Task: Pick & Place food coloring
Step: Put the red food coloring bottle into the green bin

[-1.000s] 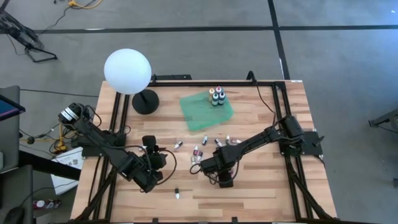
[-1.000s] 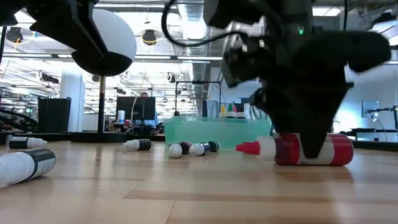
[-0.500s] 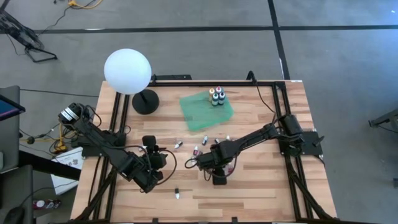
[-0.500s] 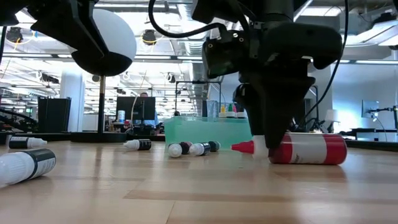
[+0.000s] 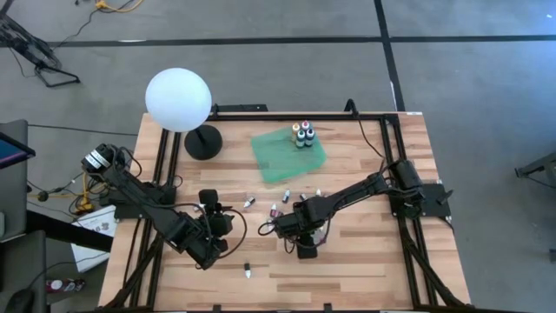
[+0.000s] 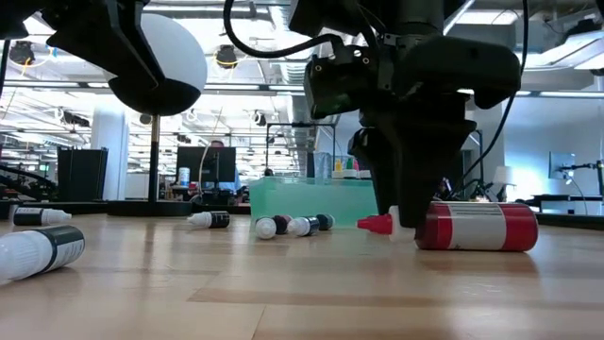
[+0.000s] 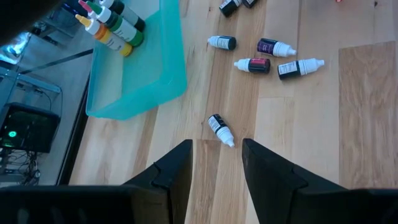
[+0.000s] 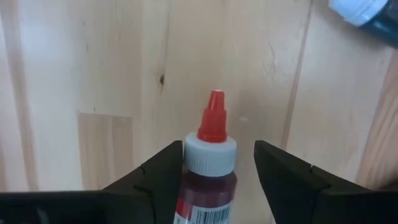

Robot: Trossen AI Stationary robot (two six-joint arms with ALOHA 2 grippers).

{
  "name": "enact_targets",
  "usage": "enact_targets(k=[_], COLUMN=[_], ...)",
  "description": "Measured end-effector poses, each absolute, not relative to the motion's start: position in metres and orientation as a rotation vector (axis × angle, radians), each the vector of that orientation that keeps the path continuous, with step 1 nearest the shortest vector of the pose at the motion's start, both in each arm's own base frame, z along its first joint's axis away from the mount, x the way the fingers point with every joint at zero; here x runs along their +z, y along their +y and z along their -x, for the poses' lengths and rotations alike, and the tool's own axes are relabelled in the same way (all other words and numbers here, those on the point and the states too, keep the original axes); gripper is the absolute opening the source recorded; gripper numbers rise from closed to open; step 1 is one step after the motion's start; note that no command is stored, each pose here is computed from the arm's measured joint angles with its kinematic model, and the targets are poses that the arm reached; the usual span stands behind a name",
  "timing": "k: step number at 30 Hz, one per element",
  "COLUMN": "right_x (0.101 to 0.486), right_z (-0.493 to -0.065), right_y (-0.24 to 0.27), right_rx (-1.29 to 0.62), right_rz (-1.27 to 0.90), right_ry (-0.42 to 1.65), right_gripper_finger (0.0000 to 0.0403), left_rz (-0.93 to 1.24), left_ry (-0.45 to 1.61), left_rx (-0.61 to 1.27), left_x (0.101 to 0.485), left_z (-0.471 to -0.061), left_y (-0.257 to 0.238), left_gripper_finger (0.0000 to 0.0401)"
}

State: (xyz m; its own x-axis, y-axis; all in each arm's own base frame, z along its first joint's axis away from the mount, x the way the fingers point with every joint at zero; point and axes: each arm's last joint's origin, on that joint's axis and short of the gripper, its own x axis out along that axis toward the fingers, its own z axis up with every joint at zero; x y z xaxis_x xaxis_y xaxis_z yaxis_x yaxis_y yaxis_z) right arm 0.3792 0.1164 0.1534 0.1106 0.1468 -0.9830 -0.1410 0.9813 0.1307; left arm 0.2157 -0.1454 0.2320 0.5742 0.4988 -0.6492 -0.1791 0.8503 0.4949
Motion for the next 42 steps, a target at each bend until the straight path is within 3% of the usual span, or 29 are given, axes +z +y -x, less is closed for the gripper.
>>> enact_targets(k=[13, 31, 42], right_x=[0.1521, 0.1511, 0.1511], right_z=[-0.3770, -0.3703, -0.3695], right_y=[0.1139, 0.1118, 0.1116], right_rx=[0.194, 0.151, 0.150], right_rz=[-0.014, -0.031, -0.030], right_ry=[1.471, 1.546, 1.554], right_gripper_finger=[0.0118, 0.0151, 0.0105], left_rz=[-0.399, -0.396, -0.396], left_ry=[0.875, 0.872, 0.872], left_rx=[0.409, 0.409, 0.409], left_x=[0.2320, 0.2322, 0.2322], left_z=[-0.2157, -0.2158, -0.2158], left_y=[-0.1455, -0.1457, -0.1457], left_gripper_finger=[0.0134, 0.0134, 0.0134])
